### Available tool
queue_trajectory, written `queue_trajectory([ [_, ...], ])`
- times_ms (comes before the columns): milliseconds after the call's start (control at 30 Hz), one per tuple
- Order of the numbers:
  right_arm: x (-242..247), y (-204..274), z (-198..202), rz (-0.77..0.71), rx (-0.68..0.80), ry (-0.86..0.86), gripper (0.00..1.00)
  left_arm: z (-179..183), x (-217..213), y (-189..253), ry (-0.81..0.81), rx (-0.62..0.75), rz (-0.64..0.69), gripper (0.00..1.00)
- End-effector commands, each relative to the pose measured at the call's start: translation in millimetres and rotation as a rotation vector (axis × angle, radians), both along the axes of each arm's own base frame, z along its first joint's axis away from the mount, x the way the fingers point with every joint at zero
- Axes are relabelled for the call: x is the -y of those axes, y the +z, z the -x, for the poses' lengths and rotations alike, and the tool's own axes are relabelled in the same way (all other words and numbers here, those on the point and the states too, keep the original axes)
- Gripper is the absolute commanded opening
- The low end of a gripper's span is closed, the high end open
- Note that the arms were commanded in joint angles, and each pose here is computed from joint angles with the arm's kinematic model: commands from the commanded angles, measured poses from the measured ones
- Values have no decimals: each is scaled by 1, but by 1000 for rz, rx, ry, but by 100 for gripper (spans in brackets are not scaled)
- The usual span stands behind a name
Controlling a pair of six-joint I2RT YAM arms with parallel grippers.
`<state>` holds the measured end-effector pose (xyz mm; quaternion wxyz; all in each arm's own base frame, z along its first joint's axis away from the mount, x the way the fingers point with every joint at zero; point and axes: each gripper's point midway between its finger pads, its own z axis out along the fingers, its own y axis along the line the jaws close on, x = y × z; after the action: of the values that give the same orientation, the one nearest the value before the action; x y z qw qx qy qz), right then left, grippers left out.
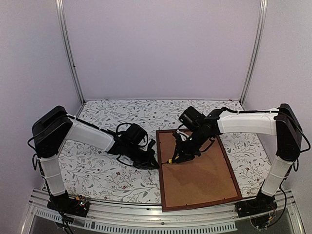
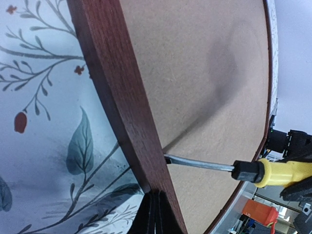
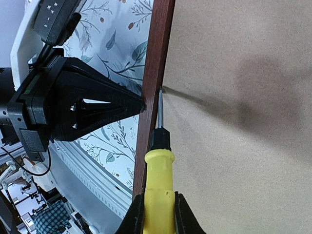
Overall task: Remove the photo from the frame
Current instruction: Release the fastener from the backboard.
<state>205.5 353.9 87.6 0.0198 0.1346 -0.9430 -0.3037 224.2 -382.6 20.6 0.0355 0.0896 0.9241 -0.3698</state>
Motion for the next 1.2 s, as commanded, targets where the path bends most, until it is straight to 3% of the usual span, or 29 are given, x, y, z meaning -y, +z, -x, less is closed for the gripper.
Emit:
queue_trajectory([
  [0, -51, -3, 26, -26, 9, 130, 0, 1, 20, -7, -28, 60, 59, 3],
  [533, -104, -3, 34, 106, 28, 124, 0, 4, 30, 9, -40, 111, 177, 3],
  [1167, -152, -9, 45, 123, 3, 115, 0, 10, 32, 19, -63, 128, 246, 2],
])
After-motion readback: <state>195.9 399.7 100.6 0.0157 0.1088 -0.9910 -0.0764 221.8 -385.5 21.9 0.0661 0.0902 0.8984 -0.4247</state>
